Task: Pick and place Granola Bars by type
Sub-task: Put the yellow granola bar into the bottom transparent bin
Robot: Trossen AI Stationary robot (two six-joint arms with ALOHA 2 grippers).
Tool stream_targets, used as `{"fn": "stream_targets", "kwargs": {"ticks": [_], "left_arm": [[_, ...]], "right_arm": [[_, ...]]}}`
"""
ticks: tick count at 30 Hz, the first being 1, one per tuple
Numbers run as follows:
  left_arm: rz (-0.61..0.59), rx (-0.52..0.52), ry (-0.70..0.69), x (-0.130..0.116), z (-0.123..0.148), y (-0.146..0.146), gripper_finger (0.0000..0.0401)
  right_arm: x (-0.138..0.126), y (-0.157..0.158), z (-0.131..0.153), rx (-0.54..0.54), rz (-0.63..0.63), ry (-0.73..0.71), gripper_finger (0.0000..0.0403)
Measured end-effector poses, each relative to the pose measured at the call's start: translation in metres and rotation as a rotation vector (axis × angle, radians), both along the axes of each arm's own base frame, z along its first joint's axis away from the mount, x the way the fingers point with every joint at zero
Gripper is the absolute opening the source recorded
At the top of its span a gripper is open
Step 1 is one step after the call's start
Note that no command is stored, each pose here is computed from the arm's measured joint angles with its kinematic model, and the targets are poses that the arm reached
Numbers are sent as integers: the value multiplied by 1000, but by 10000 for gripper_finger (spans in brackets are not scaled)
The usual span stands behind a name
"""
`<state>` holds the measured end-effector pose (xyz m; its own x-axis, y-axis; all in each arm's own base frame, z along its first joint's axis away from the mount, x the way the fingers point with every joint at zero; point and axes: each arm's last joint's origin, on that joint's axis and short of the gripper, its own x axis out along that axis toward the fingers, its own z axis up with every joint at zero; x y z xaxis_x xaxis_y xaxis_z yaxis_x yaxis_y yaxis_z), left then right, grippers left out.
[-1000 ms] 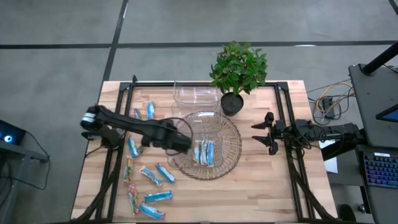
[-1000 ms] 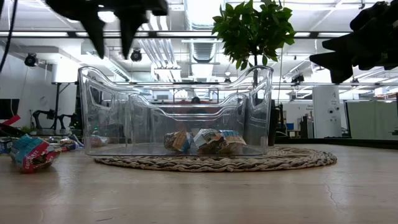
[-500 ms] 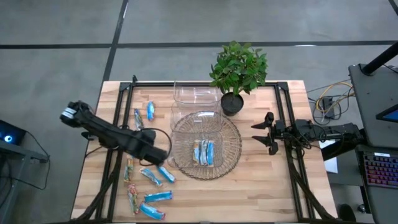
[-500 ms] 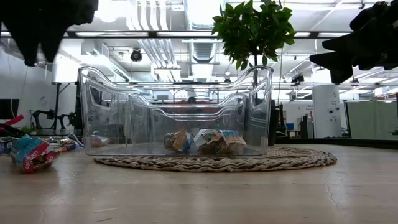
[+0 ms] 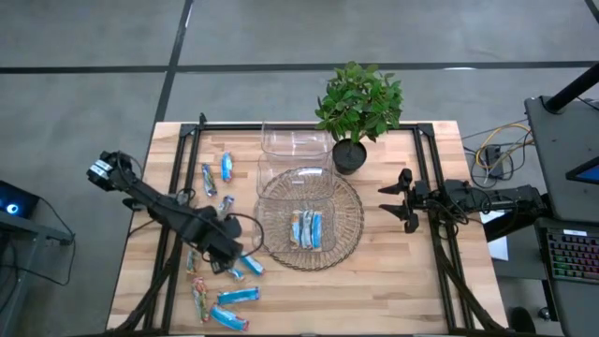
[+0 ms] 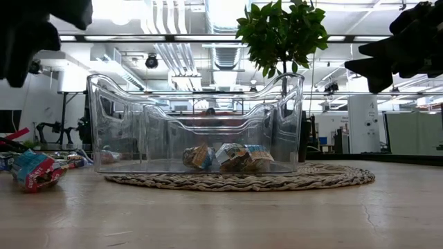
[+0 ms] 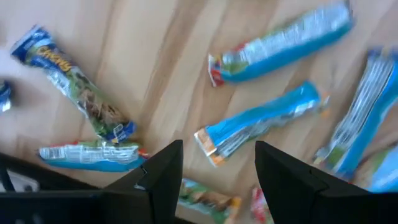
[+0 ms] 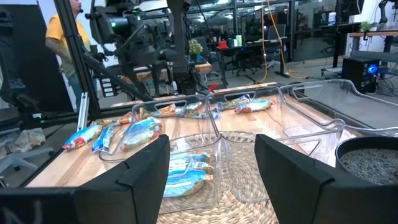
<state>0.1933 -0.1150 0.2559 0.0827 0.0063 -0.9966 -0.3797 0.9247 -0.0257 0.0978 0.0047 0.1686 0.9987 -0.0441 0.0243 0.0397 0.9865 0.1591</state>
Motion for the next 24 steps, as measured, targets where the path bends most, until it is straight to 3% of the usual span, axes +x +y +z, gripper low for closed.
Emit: {"fn": "stream_targets", "kwargs": {"ticks": [8,15,24], "left_arm": [[-202,-15,57,-21,-26,-2,181],[-419,-50,-4,-31,-37,-22,181],[-530,2,-23,-39,-62,-25,181]], "right_arm": [[0,0,0,0,0,1,224],[0,0,0,0,0,0,224],[0,0,0,0,0,0,224]]}}
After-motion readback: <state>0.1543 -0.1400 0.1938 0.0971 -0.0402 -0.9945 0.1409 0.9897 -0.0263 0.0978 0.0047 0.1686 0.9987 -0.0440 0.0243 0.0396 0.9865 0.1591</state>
